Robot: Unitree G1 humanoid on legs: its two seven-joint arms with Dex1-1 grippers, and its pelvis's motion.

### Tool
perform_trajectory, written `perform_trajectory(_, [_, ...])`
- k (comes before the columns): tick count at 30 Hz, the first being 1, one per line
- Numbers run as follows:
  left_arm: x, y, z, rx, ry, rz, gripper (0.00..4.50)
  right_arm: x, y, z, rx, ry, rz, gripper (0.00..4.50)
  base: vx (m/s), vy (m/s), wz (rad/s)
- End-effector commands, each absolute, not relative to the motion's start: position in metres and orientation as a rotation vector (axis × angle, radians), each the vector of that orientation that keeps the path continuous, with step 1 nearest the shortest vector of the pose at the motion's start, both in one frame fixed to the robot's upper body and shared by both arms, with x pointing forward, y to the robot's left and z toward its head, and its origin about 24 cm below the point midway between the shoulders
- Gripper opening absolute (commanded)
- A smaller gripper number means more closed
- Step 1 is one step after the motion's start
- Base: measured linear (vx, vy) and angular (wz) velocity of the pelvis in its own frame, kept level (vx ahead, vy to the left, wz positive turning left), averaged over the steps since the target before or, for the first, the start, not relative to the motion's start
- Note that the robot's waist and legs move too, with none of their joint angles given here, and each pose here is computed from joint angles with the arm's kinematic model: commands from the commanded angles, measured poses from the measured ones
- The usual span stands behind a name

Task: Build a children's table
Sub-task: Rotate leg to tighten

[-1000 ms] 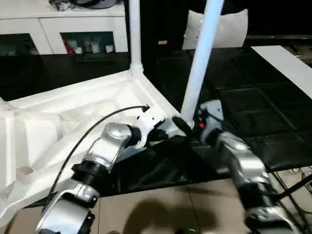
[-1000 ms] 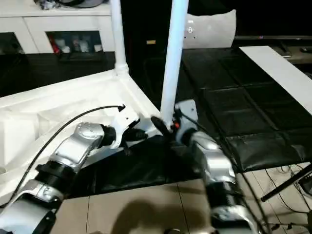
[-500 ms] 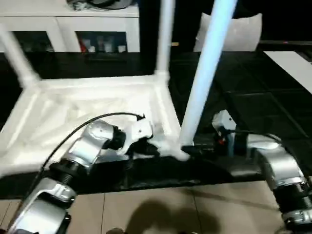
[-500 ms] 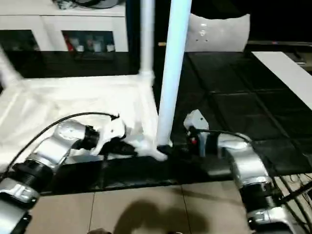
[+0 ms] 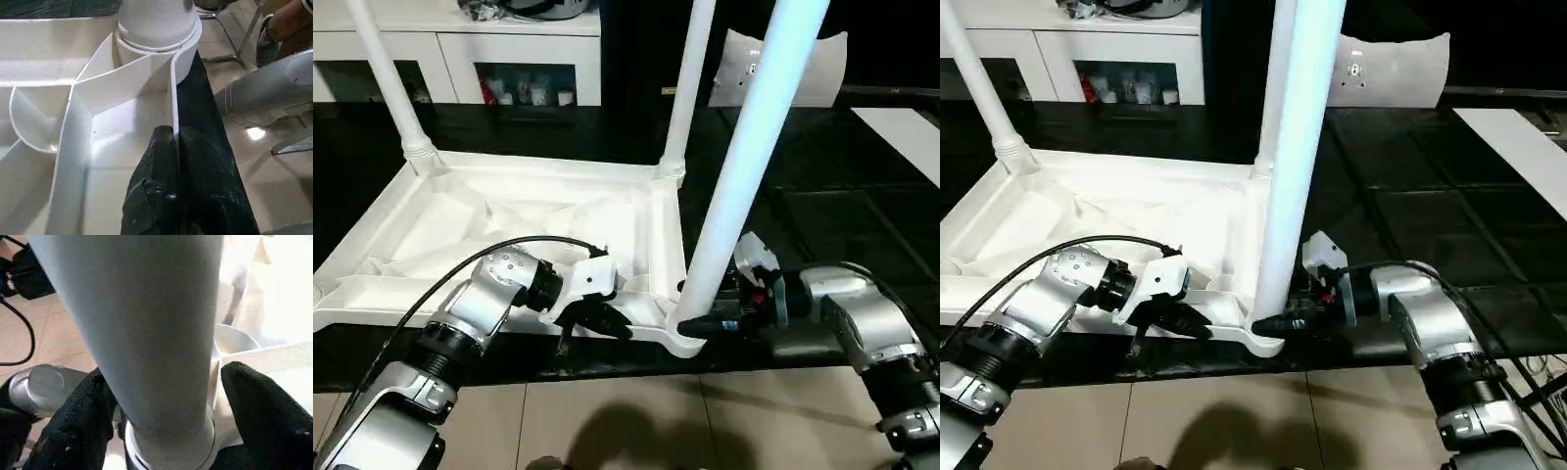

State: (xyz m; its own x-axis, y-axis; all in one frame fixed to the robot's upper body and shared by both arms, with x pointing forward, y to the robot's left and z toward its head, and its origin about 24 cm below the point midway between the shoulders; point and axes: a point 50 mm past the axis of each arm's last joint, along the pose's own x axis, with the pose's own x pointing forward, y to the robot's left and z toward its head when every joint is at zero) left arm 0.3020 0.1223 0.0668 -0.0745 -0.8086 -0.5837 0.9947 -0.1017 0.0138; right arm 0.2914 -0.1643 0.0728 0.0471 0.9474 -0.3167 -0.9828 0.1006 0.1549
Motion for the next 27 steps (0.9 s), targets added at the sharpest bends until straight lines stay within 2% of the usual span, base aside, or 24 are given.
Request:
perform_trajectory(1, [0.300,0.113,0.077,0.564,0.401,-1.687,0.00,0.293,-0.166,0.076,-0.101,0.388,1.503,3.18,0.000,0.000,0.00])
perform_trajectory(9, [0.298,0.113,0.076,0.555,0.407,-1.688,0.00,0.291,-0.164,0.076,-0.088,0.400,1.531,2.60,0.000,0.000,0.00])
perform_trajectory(10, [0.298,0.113,0.076,0.553,0.407,-1.688,0.00,0.291,-0.163,0.076,-0.085,0.400,1.533,2.33,0.000,0.000,0.00])
perform_trajectory(16, [0.297,0.112,0.075,0.504,0.415,-1.673,0.00,0.288,-0.157,0.076,-0.021,0.399,1.547,2.09,0.000,0.000,0.00])
perform_trajectory(21, [0.302,0.105,0.079,0.429,0.403,-1.603,0.00,0.290,-0.142,0.072,0.035,0.388,1.452,2.07,0.000,0.000,0.00])
perform_trajectory(22, [0.308,0.099,0.079,0.402,0.399,-1.528,0.00,0.297,-0.134,0.067,0.026,0.383,1.336,2.07,0.000,0.000,0.00])
perform_trajectory(27, [0.315,0.091,0.081,0.372,0.390,-1.425,0.00,0.308,-0.123,0.066,0.069,0.361,1.188,2.05,0.000,0.000,0.00])
